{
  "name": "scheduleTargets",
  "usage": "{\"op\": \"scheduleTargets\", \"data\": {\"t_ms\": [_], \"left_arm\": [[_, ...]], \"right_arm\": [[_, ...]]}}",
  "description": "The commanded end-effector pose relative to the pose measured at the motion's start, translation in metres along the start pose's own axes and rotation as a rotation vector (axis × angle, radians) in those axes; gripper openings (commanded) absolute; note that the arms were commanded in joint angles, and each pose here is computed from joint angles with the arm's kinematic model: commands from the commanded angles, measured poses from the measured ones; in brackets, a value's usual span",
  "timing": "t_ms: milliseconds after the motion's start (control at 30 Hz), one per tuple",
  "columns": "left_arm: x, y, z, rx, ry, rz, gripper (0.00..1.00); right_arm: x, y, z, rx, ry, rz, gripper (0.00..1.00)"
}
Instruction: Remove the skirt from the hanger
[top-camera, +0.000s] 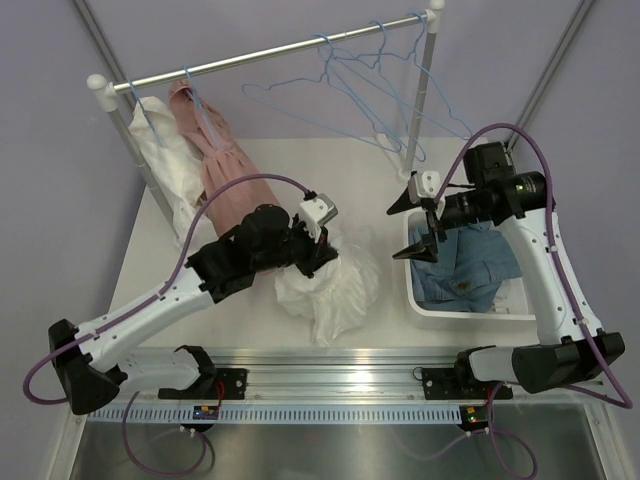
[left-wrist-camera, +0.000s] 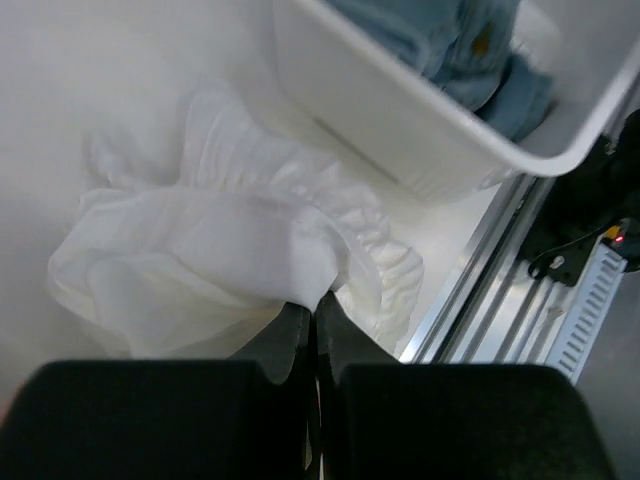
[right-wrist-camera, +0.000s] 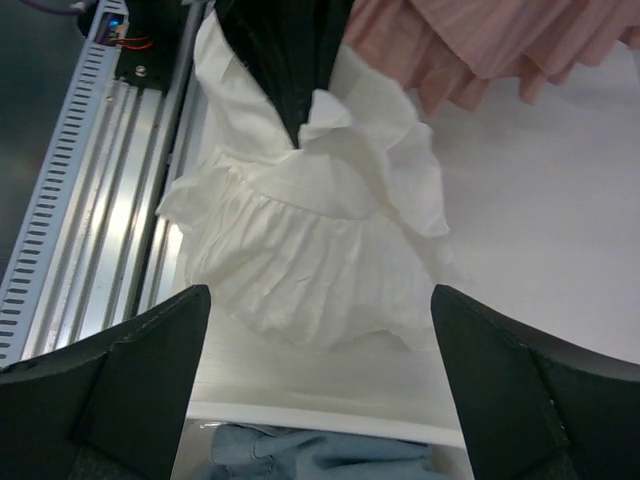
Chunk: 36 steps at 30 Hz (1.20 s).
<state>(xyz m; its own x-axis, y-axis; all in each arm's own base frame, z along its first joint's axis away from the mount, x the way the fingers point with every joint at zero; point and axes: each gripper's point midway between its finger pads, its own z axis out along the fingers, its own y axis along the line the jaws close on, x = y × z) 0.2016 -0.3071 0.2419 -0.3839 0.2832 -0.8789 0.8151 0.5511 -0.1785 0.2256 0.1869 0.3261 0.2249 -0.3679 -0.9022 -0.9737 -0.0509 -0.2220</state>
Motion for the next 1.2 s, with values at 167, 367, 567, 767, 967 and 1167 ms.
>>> {"op": "scheduleTargets", "data": {"t_ms": [167, 367, 567, 767, 967, 1167], "left_arm": [[-0.124, -0.051, -0.049, 0.197, -0.284, 0.097, 0.0], [-0.191, -0.077, -0.069, 0.297, -0.437, 0.151, 0.0], [-0.236, -0.095, -0.076, 0.38, -0.556, 0.178, 0.0], [-0.257, -0.09, -0.071, 0.346, -0.62, 0.204, 0.0], [-0.268, -0.075, -0.063, 0.263, -0.615, 0.157, 0.12], [-0.281, -0.047, -0.1, 0.087, -0.683, 0.148, 0.61]], "right_arm": [[-0.02, 0.024, 0.045, -0.108, -0.041, 0.044, 1.0], [-0.054, 0.013, 0.051, -0.121, -0.151, 0.112, 0.99], [-0.088, 0.01, 0.054, -0.195, -0.287, 0.291, 0.97], [-0.112, 0.029, 0.042, -0.31, -0.348, 0.343, 0.53], [-0.11, 0.037, 0.037, -0.287, -0.323, 0.362, 0.0], [-0.088, 0.033, 0.021, -0.154, -0.234, 0.349, 0.0]]}}
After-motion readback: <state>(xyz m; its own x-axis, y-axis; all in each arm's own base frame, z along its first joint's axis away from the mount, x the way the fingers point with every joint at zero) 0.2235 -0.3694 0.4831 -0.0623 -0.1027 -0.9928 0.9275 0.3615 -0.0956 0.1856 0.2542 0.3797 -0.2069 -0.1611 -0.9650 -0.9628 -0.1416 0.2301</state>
